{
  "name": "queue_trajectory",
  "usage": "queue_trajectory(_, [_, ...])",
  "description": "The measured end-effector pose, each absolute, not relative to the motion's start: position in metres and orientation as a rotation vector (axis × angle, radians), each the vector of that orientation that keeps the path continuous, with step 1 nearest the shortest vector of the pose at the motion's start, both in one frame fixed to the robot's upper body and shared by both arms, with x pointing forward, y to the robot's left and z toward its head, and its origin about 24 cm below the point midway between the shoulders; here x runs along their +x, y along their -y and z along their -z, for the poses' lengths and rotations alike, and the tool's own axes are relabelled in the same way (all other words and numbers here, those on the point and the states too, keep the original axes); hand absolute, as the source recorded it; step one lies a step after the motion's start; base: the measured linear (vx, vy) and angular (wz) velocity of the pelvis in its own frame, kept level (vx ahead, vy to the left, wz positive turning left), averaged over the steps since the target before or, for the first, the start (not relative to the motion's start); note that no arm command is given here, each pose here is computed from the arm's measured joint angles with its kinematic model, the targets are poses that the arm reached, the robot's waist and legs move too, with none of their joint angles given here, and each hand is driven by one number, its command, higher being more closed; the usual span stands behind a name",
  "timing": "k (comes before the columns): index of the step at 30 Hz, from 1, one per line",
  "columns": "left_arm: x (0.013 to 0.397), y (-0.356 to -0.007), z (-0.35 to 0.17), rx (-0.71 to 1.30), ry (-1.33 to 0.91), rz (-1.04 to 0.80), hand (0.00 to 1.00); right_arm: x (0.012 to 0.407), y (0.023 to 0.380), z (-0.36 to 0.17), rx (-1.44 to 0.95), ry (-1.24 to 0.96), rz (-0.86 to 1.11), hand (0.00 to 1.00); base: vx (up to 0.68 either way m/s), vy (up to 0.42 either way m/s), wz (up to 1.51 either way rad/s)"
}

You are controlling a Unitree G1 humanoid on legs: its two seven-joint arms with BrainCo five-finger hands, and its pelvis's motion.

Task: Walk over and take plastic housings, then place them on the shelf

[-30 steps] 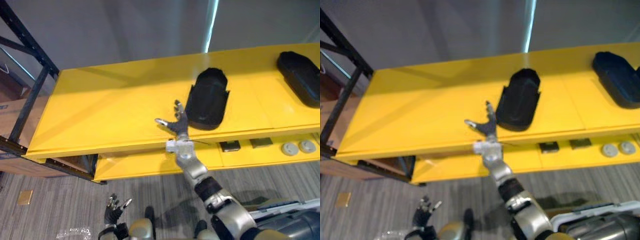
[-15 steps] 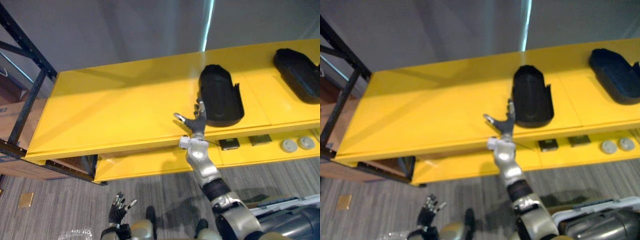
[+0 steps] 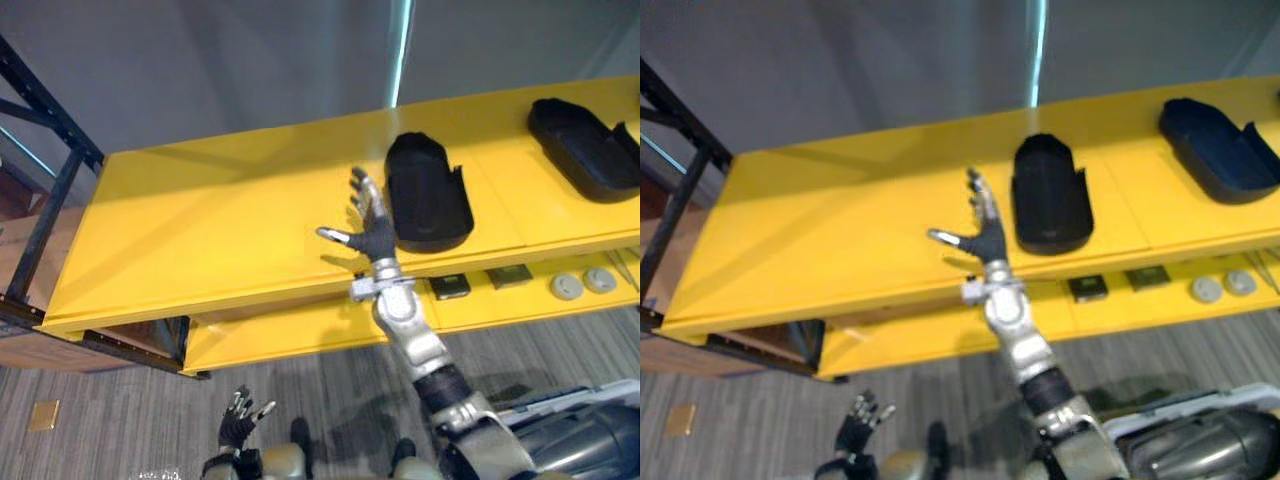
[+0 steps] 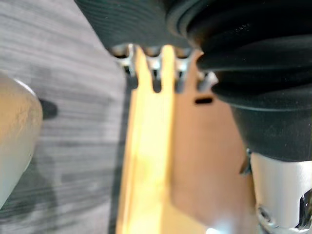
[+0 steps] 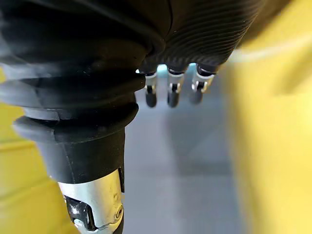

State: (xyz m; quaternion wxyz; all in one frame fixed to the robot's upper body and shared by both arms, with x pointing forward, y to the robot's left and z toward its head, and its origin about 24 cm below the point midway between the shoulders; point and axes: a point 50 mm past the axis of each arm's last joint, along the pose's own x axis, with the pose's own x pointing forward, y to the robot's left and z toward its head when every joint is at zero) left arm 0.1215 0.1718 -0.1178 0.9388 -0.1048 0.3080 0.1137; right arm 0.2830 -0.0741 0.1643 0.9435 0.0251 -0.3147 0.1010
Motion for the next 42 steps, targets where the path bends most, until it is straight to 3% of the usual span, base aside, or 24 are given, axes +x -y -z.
queue_trajectory(3, [0.119, -0.175, 0.119, -0.21, -0.637, -0.256, 0.0, 0.261, 0.106, -0.167, 0.013, 0.673, -0.167, 1.0, 0.04, -0.002, -0.21])
queue_trajectory(7, [0.117, -0.18, 0.12, -0.208, -0.641, -0.288, 0.0, 0.239, 0.147, -0.142, -0.011, 0.557, -0.113, 1.0, 0.01, 0.013, -0.31])
queue_trajectory(18, [0.125, -0.172, 0.117, -0.198, -0.605, -0.253, 0.0, 0.217, 0.144, -0.097, 0.048, 0.373, -0.203, 1.0, -0.01, 0.008, -0.08])
queue_trajectory(24, [0.127, -0.167, 0.117, -0.192, -0.606, -0.232, 0.0, 0.23, 0.149, -0.082, 0.054, 0.33, -0.106, 1.0, 0.0, 0.003, 0.03])
queue_trajectory(32, [0.123, -0.171, 0.118, -0.17, -0.62, -0.213, 0.0, 0.278, 0.147, -0.088, -0.006, 0.365, 0.087, 1.0, 0.0, 0.002, 0.18])
queue_trajectory(42, [0.123, -0.17, 0.116, -0.183, -0.614, -0.194, 0.0, 0.316, 0.176, -0.108, -0.088, 0.361, 0.202, 1.0, -0.02, 0.002, 0.12])
